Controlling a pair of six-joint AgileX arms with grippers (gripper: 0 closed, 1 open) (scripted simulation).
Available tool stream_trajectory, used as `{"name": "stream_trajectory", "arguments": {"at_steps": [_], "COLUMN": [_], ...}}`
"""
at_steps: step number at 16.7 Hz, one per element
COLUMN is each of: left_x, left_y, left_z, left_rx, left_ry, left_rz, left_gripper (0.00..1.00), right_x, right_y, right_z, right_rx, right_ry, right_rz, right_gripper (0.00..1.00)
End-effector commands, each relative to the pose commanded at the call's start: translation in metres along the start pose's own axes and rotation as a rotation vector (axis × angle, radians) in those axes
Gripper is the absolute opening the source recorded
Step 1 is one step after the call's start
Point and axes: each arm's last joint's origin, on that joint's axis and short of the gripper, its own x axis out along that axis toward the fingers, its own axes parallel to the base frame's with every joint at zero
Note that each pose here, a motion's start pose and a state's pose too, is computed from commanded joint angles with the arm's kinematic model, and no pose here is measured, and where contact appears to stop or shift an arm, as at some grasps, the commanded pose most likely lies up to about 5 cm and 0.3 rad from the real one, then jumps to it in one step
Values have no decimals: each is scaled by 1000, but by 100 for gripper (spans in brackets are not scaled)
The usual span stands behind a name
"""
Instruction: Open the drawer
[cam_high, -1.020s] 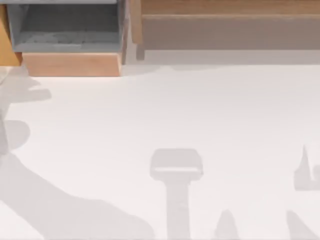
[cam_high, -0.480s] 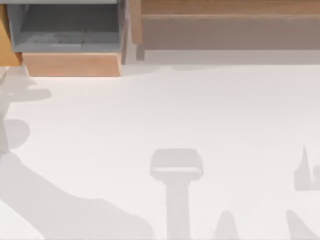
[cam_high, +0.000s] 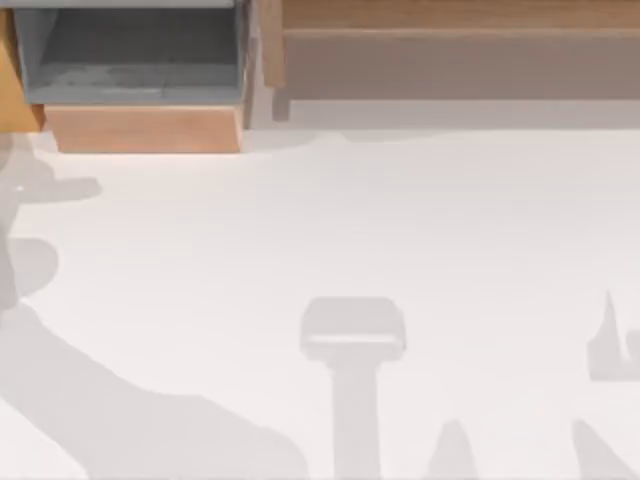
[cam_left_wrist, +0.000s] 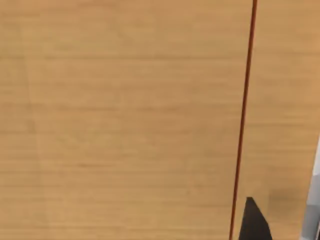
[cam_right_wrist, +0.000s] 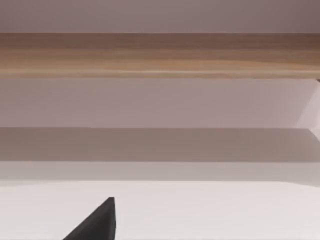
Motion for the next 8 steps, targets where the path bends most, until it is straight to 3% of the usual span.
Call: {"name": "stream_trajectory", "arguments": {"at_steps": [8], "left_x": [0], "left_y": [0], "left_z": [0], "left_rx": [0], "left_ry": [0], "left_rz": [0], "left_gripper": [0], "right_x": [0], "right_y": [0], "right_z": [0], "right_rx": [0], "right_ry": [0], "right_rz": [0], "right_gripper": [100]}}
